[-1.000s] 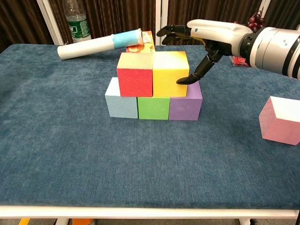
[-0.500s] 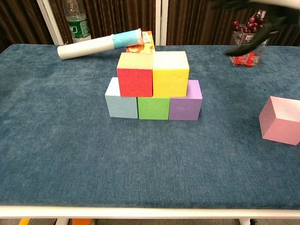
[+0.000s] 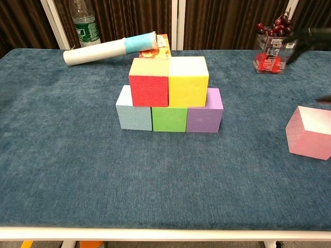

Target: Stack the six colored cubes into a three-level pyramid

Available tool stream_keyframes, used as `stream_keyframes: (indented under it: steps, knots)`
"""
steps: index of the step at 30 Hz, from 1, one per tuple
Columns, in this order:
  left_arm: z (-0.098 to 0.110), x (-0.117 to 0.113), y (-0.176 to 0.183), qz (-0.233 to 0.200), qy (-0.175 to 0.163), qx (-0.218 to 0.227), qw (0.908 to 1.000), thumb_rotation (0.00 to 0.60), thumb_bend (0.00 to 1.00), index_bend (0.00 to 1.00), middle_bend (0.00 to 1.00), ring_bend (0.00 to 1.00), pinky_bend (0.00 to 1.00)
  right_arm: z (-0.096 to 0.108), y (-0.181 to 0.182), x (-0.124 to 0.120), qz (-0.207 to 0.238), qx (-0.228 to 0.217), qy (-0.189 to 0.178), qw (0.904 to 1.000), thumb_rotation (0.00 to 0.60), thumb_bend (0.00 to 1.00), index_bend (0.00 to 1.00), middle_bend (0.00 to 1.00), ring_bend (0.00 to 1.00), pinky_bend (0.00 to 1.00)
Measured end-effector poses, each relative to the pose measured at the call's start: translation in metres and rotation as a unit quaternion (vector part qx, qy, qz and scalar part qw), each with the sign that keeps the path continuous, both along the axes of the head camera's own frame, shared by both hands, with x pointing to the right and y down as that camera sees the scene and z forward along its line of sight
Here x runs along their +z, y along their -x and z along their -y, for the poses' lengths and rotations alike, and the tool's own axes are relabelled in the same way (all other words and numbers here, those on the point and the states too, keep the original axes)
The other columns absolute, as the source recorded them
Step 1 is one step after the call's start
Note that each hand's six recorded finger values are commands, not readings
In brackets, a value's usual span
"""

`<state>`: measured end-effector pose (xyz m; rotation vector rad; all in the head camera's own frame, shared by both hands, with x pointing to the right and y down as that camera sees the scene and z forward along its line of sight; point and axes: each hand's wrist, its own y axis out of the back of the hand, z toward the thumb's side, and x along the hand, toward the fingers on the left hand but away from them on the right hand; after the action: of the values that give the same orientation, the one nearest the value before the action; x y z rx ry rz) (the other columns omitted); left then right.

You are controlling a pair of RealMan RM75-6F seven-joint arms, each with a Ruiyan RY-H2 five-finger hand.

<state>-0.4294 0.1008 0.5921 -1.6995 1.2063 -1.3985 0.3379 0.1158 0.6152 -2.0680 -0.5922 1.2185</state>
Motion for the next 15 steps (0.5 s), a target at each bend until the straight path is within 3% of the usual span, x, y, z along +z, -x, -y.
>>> stream_keyframes:
  steps: [7,15]
  knots:
    - [-0.005,-0.001,-0.004,-0.034,0.023,-0.012,0.9991,0.600,0.06,0.19,0.17,0.07,0.06,-0.006,-0.022,0.014,-0.068,-0.089,-0.014,0.9935,0.600,0.01,0.00,0.12,0.00,0.00]
    - [-0.004,-0.005,-0.001,-0.051,0.028,-0.029,0.9979,0.600,0.06,0.19,0.17,0.08,0.06,-0.002,-0.030,0.026,-0.114,-0.175,-0.065,0.9758,0.600,0.00,0.00,0.06,0.00,0.00]
